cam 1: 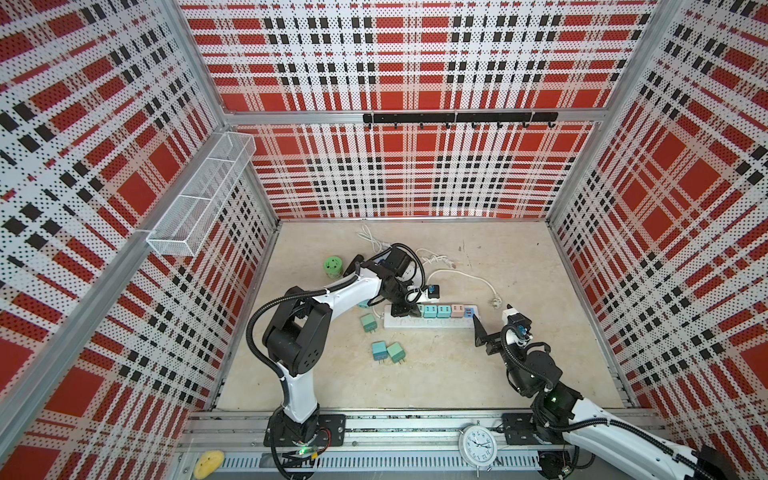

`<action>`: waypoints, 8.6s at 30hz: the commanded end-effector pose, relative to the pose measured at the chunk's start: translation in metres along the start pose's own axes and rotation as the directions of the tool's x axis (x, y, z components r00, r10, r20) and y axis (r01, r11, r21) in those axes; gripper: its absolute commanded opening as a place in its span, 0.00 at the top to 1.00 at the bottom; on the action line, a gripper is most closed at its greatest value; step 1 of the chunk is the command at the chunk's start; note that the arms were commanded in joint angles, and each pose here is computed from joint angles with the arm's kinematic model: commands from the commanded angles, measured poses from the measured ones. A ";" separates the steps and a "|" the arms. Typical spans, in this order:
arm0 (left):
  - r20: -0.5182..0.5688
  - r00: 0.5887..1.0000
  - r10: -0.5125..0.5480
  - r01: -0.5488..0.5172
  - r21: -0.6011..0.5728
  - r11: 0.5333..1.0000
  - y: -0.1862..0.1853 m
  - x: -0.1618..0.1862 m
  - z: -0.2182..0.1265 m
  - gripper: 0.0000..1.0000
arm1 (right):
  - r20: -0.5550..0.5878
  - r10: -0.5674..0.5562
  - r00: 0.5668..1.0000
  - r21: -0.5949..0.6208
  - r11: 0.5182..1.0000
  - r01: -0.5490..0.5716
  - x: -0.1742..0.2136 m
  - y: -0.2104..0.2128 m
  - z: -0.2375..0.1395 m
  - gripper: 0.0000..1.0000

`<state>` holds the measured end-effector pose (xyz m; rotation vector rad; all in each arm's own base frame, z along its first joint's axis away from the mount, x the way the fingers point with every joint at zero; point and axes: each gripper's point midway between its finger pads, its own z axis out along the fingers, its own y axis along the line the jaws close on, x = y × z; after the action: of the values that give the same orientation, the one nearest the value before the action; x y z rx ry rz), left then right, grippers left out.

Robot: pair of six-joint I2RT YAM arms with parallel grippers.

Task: Insert the plug
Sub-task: 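Lower the light green adapter into the socket beside the teal adapters, then open the left gripper and lift it away from the plugged adapter, then move the right gripper toward the loose adapters near the robot while the left gripper withdraws, then lower the right gripper over the light green adapter nearest the robot, then close the right gripper on the light green adapter, then lift the light green adapter with the right gripper while the left gripper reaches toward it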

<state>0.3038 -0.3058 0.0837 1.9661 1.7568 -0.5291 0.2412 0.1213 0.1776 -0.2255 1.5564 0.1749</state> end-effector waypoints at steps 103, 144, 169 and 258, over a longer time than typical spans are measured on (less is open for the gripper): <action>0.971 -0.016 -0.239 0.917 -0.081 -0.391 -0.021 0.137 -0.272 0.01 | -0.499 0.257 0.828 0.140 0.966 -0.215 0.016 0.152 0.041 0.00; 0.957 -0.010 -0.290 0.949 -0.082 -0.303 -0.019 0.146 -0.250 0.01 | -0.735 0.093 0.672 -0.024 0.986 -0.163 0.114 0.274 0.039 0.14; 0.956 -0.013 -0.294 0.949 -0.080 -0.305 -0.019 0.147 -0.248 0.01 | -0.732 0.103 0.673 -0.006 0.988 -0.157 0.121 0.267 0.033 0.23; 0.928 -0.014 -0.372 0.981 -0.059 -0.184 -0.006 0.126 -0.232 0.01 | -0.157 -0.015 0.987 -0.383 0.922 -0.047 -0.043 0.193 -0.006 0.87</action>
<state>0.3072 -0.0691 0.1968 -0.4500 1.9293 -0.4637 0.1825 0.3109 0.1799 -0.5829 1.7930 0.4870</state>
